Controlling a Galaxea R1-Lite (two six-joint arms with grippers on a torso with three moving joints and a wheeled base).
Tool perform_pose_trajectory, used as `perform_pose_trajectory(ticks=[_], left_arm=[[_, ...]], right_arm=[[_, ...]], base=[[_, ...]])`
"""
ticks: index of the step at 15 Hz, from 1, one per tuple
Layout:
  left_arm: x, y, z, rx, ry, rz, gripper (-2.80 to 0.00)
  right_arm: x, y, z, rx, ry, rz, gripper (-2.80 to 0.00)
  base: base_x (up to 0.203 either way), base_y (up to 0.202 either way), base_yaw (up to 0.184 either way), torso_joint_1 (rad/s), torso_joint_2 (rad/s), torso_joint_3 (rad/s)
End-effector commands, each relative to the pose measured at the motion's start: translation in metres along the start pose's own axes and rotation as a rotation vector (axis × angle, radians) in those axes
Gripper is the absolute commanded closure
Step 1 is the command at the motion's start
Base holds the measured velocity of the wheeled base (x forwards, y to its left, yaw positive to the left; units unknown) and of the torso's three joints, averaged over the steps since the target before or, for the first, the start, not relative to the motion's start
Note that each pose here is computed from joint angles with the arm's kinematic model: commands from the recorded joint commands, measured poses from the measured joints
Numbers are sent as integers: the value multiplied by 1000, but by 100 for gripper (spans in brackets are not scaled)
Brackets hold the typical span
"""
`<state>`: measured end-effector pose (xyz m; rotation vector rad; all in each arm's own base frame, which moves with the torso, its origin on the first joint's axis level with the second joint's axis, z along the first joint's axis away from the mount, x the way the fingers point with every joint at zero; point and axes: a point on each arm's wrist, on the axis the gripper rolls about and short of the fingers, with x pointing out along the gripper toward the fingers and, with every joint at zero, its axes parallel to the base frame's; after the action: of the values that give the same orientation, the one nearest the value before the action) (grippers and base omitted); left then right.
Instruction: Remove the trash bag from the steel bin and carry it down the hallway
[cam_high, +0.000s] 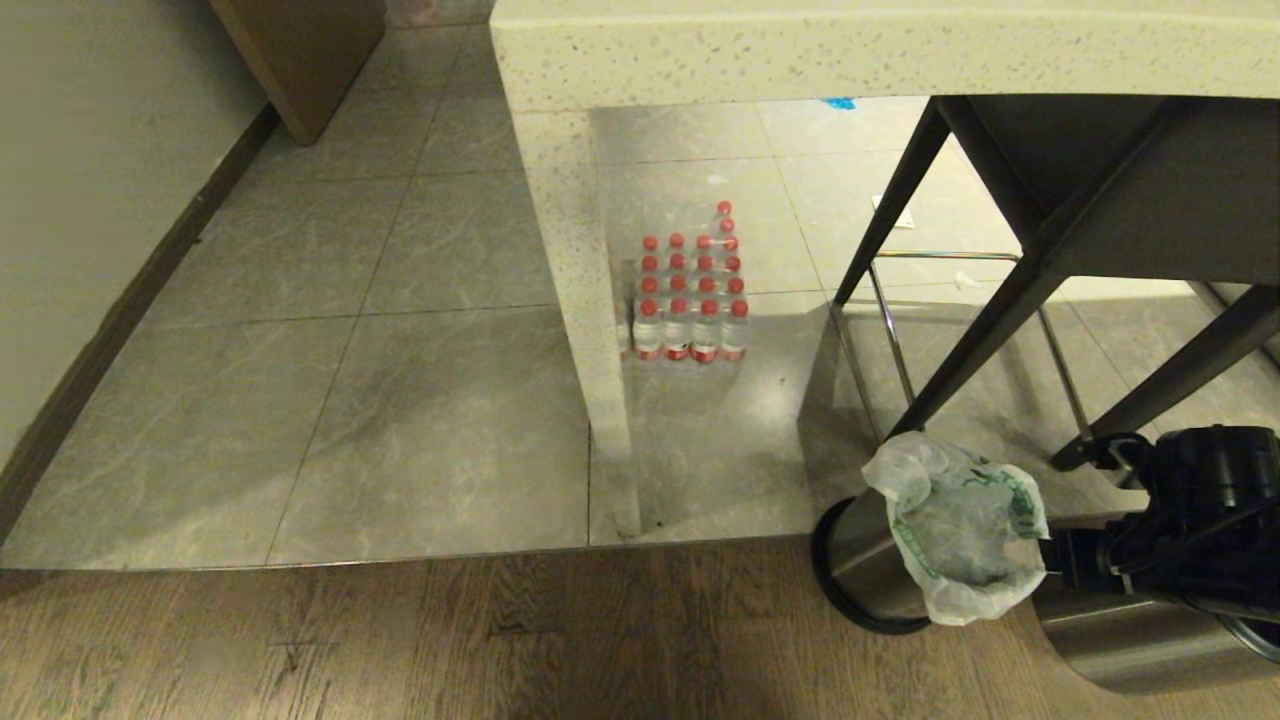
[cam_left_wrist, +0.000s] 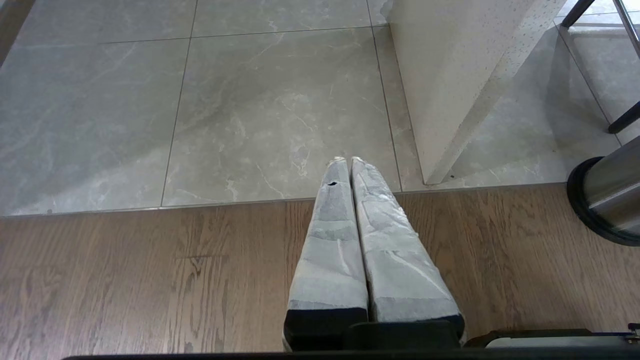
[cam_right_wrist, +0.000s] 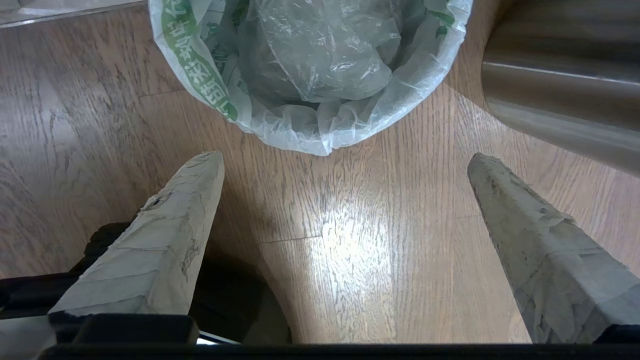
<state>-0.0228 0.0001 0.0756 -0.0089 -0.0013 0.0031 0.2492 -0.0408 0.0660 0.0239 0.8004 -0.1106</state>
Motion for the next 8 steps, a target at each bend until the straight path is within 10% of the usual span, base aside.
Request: perform_pose_trajectory(ticks=[1,8], left_arm=[[0,0,0,0,-2,0,0],[0,0,0,0,-2,0,0]], right_arm=[[-203,10,-192,4,-727,106,-280],[-203,10,-192,4,-727,106,-280]], base=[[0,0,0,0,0,0],[0,0,0,0,0,0]])
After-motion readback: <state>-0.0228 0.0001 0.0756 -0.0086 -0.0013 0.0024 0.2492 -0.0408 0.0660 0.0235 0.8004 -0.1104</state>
